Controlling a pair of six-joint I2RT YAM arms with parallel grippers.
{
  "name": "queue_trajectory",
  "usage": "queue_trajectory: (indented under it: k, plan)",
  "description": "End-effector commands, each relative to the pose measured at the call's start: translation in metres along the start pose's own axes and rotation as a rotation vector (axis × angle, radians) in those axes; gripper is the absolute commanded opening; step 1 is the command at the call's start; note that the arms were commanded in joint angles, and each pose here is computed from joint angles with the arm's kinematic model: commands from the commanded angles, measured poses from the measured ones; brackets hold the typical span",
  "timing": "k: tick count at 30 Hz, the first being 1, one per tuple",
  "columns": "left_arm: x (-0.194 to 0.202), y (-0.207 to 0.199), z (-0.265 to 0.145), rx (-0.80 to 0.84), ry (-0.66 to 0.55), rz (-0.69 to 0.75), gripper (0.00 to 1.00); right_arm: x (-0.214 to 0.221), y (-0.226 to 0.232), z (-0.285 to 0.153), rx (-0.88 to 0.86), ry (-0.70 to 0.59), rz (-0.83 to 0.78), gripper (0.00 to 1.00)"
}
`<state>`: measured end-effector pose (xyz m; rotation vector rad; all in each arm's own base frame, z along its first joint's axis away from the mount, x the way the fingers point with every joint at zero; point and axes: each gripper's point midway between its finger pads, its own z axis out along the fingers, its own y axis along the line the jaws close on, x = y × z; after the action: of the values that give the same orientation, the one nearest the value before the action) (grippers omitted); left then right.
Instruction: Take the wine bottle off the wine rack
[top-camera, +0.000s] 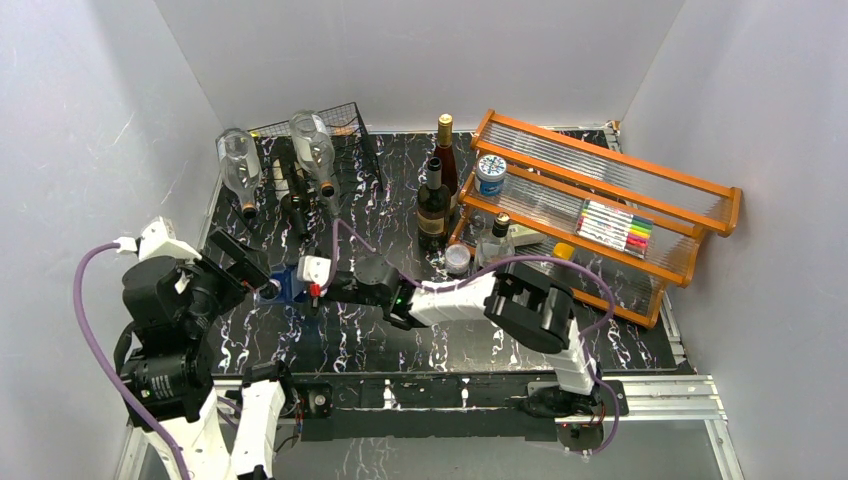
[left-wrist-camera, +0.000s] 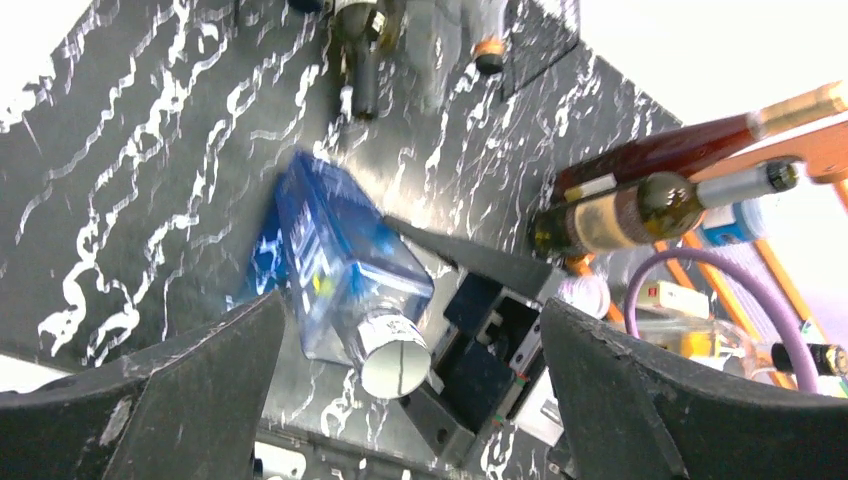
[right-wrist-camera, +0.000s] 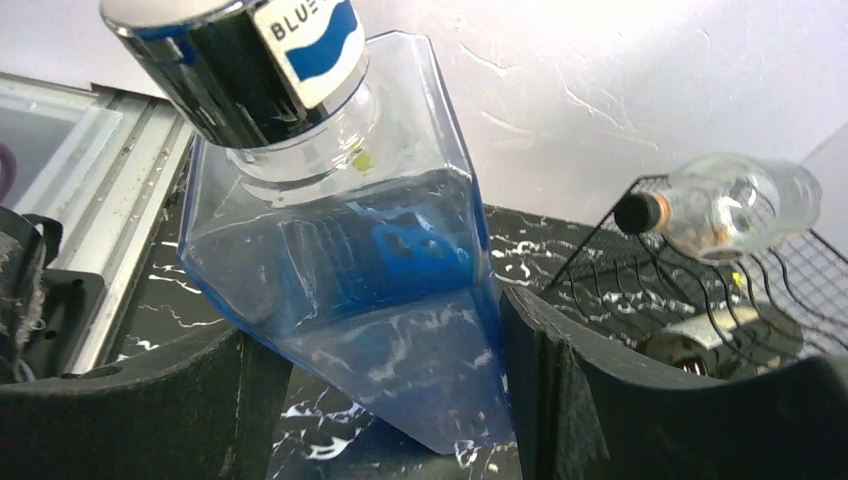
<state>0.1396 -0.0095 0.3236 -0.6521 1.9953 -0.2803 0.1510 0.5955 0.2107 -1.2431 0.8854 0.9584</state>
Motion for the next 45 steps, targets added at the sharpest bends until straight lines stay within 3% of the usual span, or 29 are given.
queue_trajectory:
  k: [1, 9, 15, 22, 26, 30, 34, 45]
  plan:
    - [-0.039, -0.015, -0.014, 0.059, -0.173, 0.082, 0.98, -0.085, -0.037, -0.017, 0.157, -0.137, 0.087, 0.13]
    - [-0.055, -0.035, -0.032, 0.167, -0.263, 0.218, 0.98, -0.091, -0.069, -0.048, 0.348, -0.007, 0.233, 0.04]
    - [-0.053, -0.057, -0.042, 0.323, -0.267, 0.421, 0.98, -0.093, -0.097, -0.07, 0.471, 0.068, 0.297, 0.0]
    - [-0.054, -0.066, -0.043, 0.381, -0.206, 0.584, 0.98, -0.089, -0.129, -0.099, 0.622, 0.104, 0.312, 0.0]
    - [-0.059, -0.069, -0.04, 0.362, -0.187, 0.561, 0.98, -0.089, -0.145, -0.116, 0.689, 0.124, 0.336, 0.0]
    - [-0.075, -0.075, -0.036, 0.318, -0.215, 0.409, 0.98, -0.091, -0.157, -0.137, 0.731, 0.141, 0.381, 0.0]
    - [-0.081, -0.099, -0.034, 0.423, -0.249, 0.352, 0.98, -0.086, -0.163, -0.156, 0.739, 0.186, 0.415, 0.0]
    - [-0.087, -0.128, -0.019, 0.511, -0.242, 0.417, 0.98, -0.08, -0.164, -0.202, 0.751, 0.245, 0.438, 0.0]
